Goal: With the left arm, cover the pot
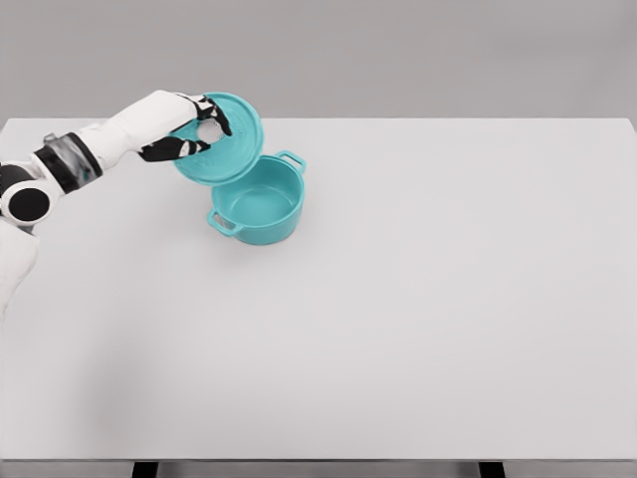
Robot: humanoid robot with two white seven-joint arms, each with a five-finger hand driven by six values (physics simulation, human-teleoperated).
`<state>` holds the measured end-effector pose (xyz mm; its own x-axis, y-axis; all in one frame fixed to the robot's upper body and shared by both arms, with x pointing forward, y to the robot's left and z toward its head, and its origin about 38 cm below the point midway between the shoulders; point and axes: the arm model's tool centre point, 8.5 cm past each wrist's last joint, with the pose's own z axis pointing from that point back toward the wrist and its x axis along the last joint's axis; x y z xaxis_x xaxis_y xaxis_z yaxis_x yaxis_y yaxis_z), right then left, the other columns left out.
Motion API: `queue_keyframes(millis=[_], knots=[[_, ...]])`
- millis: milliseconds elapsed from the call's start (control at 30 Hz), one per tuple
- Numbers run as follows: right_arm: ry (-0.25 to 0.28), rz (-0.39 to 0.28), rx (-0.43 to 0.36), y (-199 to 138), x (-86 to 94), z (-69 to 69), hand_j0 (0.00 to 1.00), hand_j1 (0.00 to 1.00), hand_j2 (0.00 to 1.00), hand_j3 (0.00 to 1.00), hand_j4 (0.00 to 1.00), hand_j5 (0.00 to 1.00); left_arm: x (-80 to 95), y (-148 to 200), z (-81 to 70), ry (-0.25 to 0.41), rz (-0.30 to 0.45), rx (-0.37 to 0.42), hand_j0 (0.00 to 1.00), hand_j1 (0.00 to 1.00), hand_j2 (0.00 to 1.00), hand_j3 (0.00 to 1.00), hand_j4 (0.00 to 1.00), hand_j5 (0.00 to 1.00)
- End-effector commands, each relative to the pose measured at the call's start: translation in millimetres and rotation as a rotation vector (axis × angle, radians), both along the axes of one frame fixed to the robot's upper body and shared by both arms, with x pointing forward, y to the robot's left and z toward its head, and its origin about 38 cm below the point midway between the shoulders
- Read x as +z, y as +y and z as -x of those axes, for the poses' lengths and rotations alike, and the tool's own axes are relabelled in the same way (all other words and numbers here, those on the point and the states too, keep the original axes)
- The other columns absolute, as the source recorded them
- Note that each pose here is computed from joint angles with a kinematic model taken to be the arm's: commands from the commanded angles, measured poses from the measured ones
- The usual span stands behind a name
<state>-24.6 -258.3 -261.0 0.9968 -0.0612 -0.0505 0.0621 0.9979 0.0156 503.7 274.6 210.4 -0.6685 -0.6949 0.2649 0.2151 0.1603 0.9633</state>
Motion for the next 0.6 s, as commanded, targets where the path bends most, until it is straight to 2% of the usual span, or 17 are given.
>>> queue_keyframes(millis=[0,133,233,467,567], knots=[[-0.001,0.000,0.000,0,0.0,-0.2,1.00,1.00,1.00,1.00,1.00,1.00,1.1,-6,0.8,-0.003,0.009,-0.013,0.52,0.52,0.52,0.52,0.52,0.52],[0.001,-0.001,0.000,0,0.0,0.3,1.00,1.00,1.00,1.00,1.00,1.00,-3.4,-16,2.8,0.004,0.015,-0.034,0.52,0.52,0.52,0.52,0.52,0.52],[-0.001,0.000,0.000,0,0.0,-0.2,1.00,1.00,1.00,1.00,1.00,1.00,2.7,-25,8.9,-0.023,0.017,-0.064,0.52,0.52,0.52,0.52,0.52,0.52],[-0.001,0.000,0.000,0,0.0,-0.2,1.00,1.00,1.00,1.00,1.00,1.00,-0.4,-26,10.9,-0.019,0.020,-0.065,0.52,0.52,0.52,0.52,0.52,0.52],[0.001,-0.001,0.000,0,0.0,0.3,1.00,1.00,1.00,1.00,1.00,1.00,-1.2,-32,19.0,-0.029,0.024,-0.088,0.52,0.52,0.52,0.52,0.52,0.52]])
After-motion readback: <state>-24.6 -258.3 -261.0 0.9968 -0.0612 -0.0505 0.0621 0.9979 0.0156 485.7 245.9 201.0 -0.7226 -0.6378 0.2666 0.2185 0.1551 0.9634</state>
